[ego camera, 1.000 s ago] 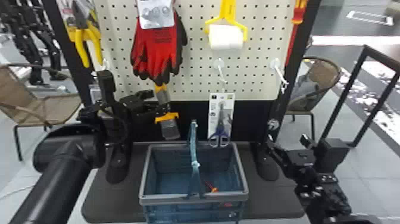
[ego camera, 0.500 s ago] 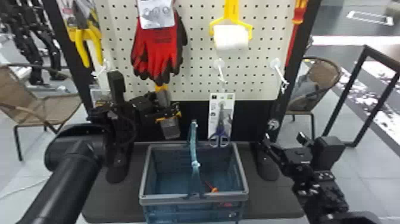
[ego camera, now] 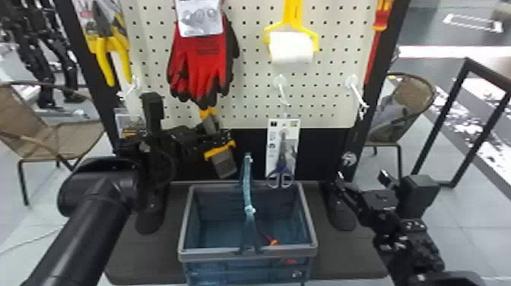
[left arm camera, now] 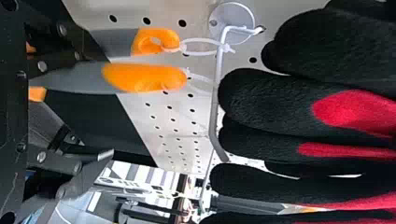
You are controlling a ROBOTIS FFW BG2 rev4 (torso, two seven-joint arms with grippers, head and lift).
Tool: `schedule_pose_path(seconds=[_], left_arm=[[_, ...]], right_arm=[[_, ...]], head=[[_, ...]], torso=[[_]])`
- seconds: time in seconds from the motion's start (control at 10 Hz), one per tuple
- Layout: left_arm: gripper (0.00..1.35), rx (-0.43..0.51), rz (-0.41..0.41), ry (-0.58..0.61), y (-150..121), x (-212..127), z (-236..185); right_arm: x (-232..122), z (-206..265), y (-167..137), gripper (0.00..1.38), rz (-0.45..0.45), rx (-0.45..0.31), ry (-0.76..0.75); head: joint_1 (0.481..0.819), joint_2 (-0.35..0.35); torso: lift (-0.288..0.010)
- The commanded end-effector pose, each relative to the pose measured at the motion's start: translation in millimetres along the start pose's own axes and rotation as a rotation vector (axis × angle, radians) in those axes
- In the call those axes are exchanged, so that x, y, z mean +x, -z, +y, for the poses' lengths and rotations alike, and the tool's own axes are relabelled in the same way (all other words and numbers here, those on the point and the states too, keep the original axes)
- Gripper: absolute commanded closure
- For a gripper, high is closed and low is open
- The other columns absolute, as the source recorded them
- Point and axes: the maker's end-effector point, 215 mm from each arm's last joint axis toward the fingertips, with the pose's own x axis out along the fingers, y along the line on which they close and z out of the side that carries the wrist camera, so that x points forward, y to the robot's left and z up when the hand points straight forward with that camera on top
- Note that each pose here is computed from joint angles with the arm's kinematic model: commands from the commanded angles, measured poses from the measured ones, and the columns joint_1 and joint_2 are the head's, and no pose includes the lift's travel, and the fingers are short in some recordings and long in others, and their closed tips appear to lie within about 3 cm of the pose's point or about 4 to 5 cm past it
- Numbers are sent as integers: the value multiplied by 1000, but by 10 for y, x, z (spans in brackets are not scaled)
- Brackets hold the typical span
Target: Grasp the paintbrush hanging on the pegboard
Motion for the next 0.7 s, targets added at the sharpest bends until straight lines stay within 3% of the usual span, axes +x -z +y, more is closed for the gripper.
schedule_pose_path(seconds=[0.0, 0.6], left_arm=[[1211, 6, -8, 1, -32, 17, -12], [1211, 11, -28, -12, -54, -29, 27]], right_arm=[[-7, -5, 19, 180, 4, 1, 0], [-23, -12, 78, 182, 15, 7, 2]], head=[[549, 0], [549, 0]], torso=[[-100], [-100]])
